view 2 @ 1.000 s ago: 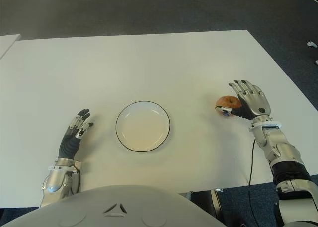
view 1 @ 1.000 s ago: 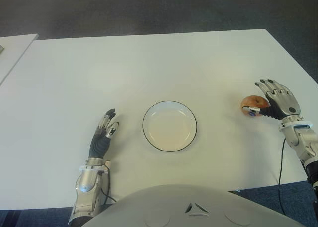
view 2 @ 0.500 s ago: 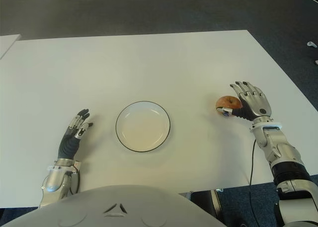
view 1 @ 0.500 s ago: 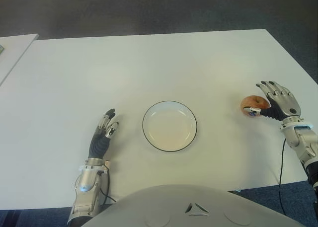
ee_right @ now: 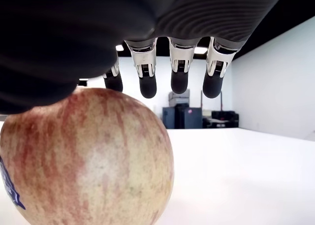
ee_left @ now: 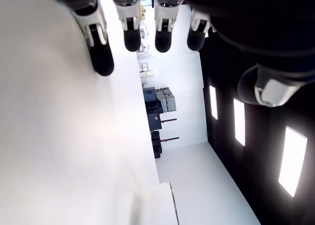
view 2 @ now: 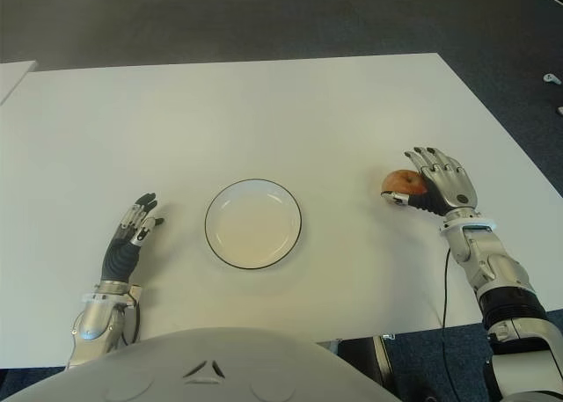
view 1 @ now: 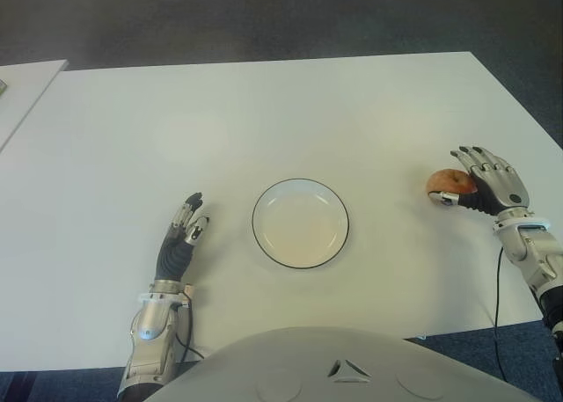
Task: Put the apples into the plate.
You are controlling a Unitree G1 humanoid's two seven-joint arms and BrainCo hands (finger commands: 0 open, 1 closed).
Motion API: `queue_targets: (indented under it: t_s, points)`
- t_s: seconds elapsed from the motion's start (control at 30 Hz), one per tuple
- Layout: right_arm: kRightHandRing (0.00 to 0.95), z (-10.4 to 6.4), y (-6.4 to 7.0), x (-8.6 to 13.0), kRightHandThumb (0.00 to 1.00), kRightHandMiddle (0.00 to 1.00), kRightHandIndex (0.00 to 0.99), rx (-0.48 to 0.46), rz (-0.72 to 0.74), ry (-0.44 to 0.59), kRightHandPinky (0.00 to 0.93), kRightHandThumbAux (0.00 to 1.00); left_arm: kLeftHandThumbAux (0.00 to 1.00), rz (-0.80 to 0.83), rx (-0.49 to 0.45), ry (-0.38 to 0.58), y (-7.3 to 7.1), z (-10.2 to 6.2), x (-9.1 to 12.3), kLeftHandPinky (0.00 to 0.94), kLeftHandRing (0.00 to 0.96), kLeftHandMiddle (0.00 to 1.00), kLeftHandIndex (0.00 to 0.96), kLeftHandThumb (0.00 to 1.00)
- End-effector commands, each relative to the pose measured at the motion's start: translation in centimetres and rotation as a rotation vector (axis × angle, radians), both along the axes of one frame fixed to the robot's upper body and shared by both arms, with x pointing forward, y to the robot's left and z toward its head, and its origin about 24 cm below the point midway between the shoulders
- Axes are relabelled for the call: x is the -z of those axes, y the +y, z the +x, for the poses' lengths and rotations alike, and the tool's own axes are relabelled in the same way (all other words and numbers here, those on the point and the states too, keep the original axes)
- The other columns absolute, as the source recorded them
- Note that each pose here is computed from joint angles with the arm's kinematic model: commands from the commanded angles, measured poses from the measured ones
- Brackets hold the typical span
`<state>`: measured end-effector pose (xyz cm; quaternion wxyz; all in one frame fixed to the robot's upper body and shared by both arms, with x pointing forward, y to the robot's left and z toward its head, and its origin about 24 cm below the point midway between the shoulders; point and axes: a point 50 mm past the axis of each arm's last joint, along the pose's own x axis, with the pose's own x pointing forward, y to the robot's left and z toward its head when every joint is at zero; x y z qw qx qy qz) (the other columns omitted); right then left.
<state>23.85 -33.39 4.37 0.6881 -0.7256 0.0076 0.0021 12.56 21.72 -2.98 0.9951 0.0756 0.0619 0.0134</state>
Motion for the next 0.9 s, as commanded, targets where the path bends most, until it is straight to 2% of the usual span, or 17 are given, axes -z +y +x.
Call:
queue_targets:
  t_s: [0.03, 0.9]
  points:
    - [0.000, 0.1, 0.5, 0.7, 0.273, 0.000, 0.000, -0.001, 0.016, 0.016, 0.000, 0.217, 0.335, -0.018, -0.037, 0.180, 0.4, -2.1, 2.3, 0.000, 0.000, 0.000, 0.000, 0.071]
    - [0.000, 1.1, 1.8, 2.6, 0.285, 0.005, 0.000, -0.004, 0.078, 0.030, 0.000, 0.259, 0.333, -0.005, -0.045, 0.173, 0.4, -2.1, 2.0, 0.000, 0.000, 0.000, 0.000, 0.068]
